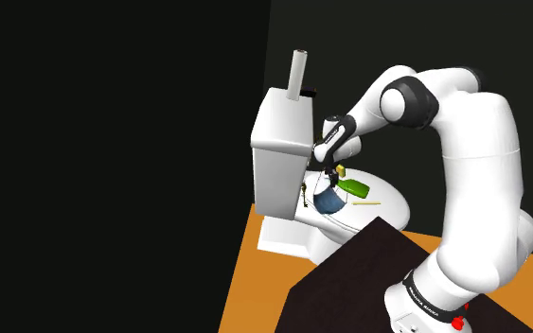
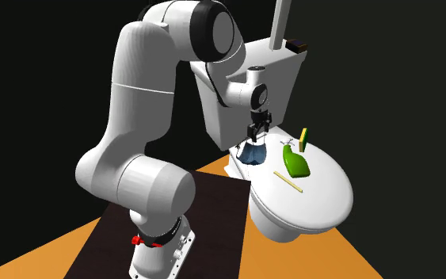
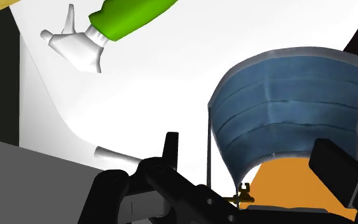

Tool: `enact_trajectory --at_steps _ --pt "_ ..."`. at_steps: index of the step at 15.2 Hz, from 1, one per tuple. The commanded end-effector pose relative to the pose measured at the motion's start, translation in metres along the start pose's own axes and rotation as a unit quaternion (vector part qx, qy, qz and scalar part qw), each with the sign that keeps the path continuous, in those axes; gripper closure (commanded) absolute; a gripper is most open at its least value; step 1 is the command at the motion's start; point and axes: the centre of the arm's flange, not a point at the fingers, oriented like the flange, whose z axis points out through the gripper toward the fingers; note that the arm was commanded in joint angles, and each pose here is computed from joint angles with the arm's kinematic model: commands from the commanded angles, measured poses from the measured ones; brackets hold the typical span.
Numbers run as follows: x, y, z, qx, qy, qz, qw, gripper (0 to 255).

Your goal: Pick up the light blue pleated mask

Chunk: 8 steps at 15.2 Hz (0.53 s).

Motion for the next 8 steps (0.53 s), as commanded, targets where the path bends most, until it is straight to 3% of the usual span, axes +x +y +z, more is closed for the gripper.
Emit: enact_trajectory --at_steps 1,5,8 --pt "0.002 -0.015 0.031 0.038 -0.013 -0.007 0.9992 255" --pt "0.005 -0.027 0.036 0.038 -0.015 -0.008 0.9991 255" --pt "0.011 -0.043 0.062 0.038 -0.017 -0.007 0.9991 255"
